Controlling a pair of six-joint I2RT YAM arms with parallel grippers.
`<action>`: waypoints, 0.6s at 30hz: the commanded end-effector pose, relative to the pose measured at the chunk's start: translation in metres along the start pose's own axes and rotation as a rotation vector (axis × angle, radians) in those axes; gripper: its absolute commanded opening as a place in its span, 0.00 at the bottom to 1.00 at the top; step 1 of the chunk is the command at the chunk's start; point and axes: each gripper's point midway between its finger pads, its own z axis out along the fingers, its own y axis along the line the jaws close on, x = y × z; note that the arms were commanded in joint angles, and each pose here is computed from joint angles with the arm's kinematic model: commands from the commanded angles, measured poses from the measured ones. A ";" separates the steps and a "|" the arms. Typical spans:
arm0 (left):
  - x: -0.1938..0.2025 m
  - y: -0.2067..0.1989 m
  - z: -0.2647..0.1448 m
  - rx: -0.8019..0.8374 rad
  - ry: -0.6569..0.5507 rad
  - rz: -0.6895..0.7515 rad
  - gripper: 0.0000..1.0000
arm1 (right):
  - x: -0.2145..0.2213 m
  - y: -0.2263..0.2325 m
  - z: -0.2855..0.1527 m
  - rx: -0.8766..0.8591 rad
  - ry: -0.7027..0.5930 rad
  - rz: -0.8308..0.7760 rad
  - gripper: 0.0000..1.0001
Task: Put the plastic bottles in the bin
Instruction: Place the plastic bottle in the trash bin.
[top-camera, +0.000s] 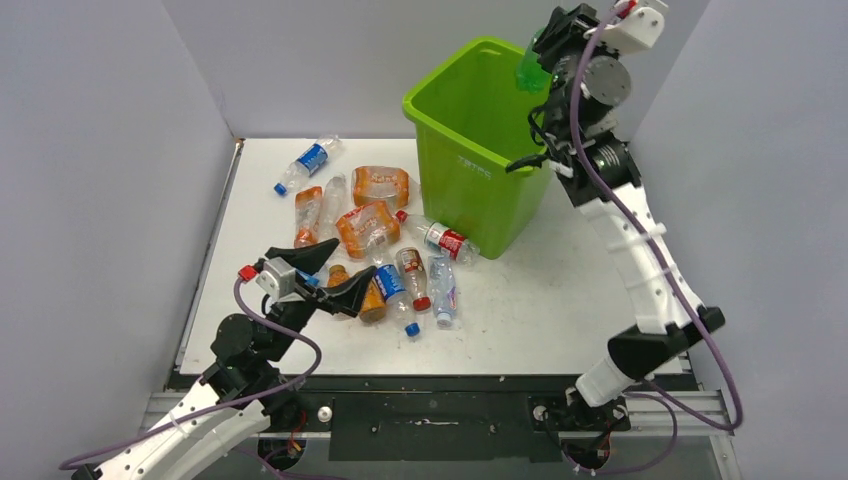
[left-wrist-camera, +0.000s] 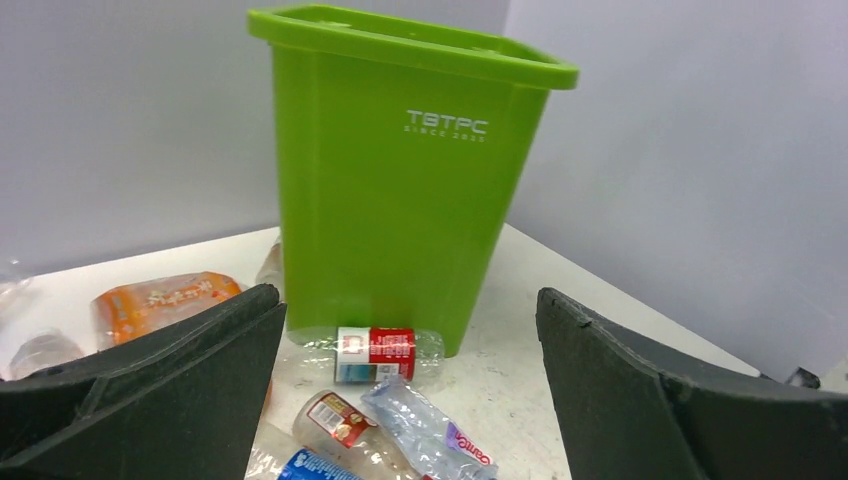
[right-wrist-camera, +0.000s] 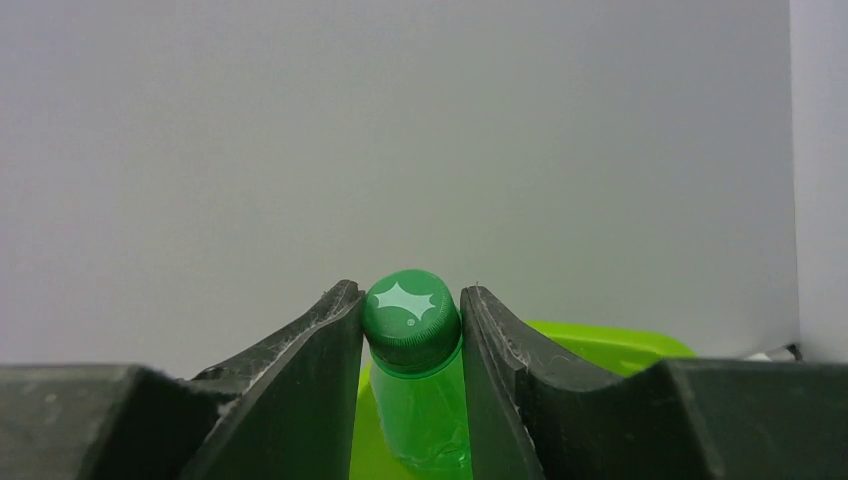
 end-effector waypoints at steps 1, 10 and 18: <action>-0.014 0.020 0.000 -0.115 -0.065 0.007 0.96 | 0.007 -0.007 0.037 -0.012 -0.004 0.212 0.05; -0.021 0.036 -0.006 -0.216 -0.065 0.002 0.96 | 0.038 0.001 0.043 -0.111 0.154 0.319 0.90; -0.025 0.077 -0.021 -0.460 -0.055 0.053 0.96 | -0.002 0.036 -0.070 -0.429 0.176 0.364 0.90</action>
